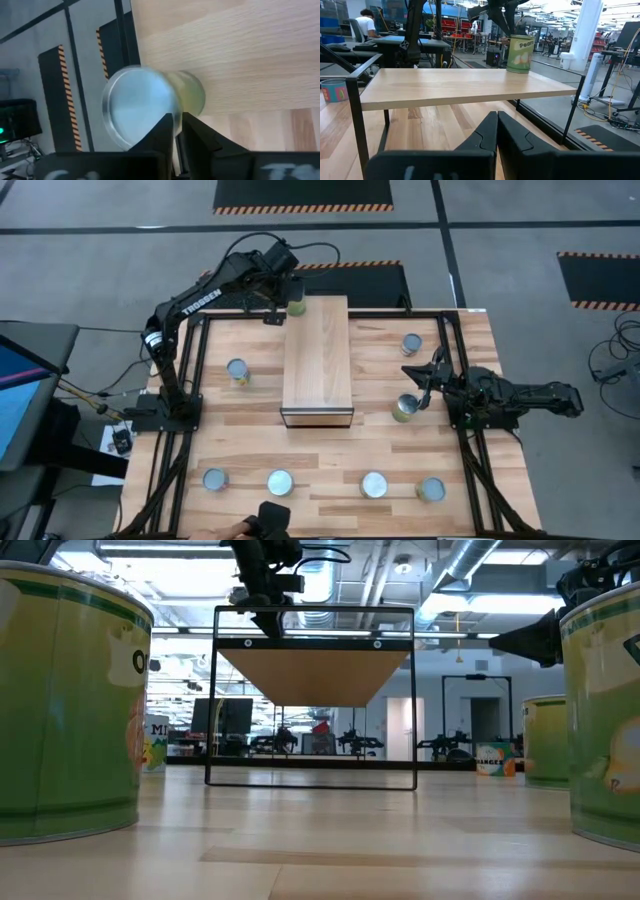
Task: Pick and place cans onto a shelf
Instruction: Put the top canned pears on the shelf
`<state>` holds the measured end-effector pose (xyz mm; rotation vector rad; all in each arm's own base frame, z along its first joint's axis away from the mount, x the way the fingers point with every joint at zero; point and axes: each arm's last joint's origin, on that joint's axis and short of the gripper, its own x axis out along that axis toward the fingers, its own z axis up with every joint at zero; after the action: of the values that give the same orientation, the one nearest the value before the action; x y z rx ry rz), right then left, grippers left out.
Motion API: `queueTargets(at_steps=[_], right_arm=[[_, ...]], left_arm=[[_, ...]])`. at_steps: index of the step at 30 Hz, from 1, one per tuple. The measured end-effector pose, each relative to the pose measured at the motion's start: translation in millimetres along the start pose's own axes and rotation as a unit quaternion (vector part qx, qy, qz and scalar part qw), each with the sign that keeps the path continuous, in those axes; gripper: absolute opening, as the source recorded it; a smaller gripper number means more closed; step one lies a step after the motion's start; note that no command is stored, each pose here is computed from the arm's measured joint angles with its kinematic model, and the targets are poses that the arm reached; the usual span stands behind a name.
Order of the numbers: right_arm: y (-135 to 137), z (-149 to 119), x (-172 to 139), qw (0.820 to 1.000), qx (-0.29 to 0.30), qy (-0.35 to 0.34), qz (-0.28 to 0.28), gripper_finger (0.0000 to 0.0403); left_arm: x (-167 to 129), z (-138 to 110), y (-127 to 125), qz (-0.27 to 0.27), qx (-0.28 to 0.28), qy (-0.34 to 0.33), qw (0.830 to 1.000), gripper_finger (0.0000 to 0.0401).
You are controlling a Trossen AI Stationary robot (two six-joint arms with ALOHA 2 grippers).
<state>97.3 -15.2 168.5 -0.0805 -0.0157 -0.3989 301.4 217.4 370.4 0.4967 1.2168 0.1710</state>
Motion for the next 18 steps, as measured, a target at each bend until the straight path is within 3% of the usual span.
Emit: queueTargets(at_steps=[11, 18], right_arm=[[0, 0, 0, 1.0, 0.0, 0.0, 0.0, 0.0033], [0, 0, 0, 1.0, 0.0, 0.0, 0.0, 0.0033]], left_arm=[[-11, 8, 7, 0.033, -0.005, -0.031, 0.999, 0.0065], [-44, 8, 10, 0.033, -0.056, -0.089, 0.994, 0.002]])
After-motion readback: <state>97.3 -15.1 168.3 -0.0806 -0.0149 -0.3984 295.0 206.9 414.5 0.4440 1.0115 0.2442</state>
